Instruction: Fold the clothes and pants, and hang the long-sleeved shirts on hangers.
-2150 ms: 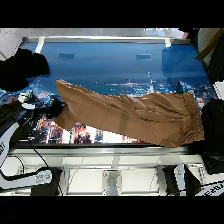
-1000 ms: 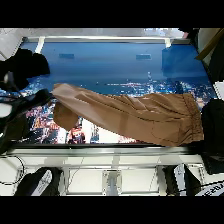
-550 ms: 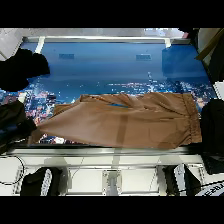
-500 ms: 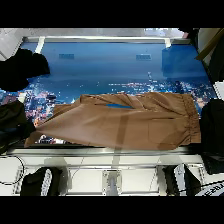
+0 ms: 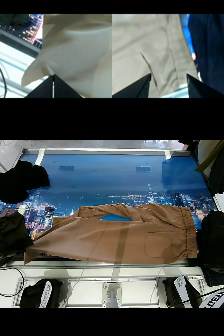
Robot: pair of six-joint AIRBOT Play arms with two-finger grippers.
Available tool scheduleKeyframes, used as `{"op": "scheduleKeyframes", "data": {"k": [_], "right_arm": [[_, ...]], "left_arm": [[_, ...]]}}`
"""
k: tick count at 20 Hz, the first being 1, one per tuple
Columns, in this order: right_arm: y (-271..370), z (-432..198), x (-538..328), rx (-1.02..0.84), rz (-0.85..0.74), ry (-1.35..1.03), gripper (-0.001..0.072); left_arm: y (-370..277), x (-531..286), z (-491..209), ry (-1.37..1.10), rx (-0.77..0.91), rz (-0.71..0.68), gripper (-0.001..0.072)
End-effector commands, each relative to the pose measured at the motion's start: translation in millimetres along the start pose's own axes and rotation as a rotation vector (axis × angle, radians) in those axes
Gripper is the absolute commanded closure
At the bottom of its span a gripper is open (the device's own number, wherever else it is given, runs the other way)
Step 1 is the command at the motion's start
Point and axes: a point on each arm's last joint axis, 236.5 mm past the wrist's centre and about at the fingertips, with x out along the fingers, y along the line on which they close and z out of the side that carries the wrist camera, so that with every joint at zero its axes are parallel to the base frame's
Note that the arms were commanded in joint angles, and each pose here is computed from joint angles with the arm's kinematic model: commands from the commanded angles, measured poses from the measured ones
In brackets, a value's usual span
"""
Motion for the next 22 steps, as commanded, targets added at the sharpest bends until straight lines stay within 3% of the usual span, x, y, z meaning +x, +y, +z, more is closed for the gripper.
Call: {"op": "scheduleKeyframes", "data": {"k": [1, 4, 5, 7, 8, 10, 12, 16, 18, 22], "right_arm": [[-10, -38, 31, 0.045, 0.006, 0.113, 0.0211], [-3, -25, 30, 0.055, 0.036, 0.065, 0.0213], [6, -14, 26, 0.061, 0.071, 0.027, 0.0215], [27, 11, 12, 0.066, 0.15, -0.055, 0.0232], [37, 25, 2, 0.065, 0.187, -0.103, 0.0233], [51, 47, -14, 0.057, 0.235, -0.18, 0.0233], [64, 66, -25, 0.068, 0.292, -0.254, 0.0233], [83, 70, -22, 0.003, 0.316, -0.258, 0.0234], [93, 67, -20, -0.03, 0.33, -0.244, 0.0234], [99, 66, -18, -0.054, 0.335, -0.234, 0.0234]], "left_arm": [[1, 6, 6, 0.001, 0.003, 0.009, 0.0697], [-1, 9, 8, 0.005, 0.003, 0.004, 0.0694], [-5, 7, 15, -0.024, -0.001, -0.013, 0.0636], [-22, -13, 47, -0.151, -0.017, -0.09, 0.0202], [-28, -30, 74, -0.258, -0.026, -0.126, 0.0099], [-33, -70, 135, -0.52, -0.038, -0.161, 0.0103], [-37, -65, 166, -0.573, -0.04, -0.166, 0.0132], [-55, 57, 128, -0.116, -0.053, -0.161, 0.0133], [-78, 99, 109, 0.057, -0.111, -0.246, 0.0172], [-97, 137, 99, 0.25, -0.211, -0.492, 0.0171]]}}
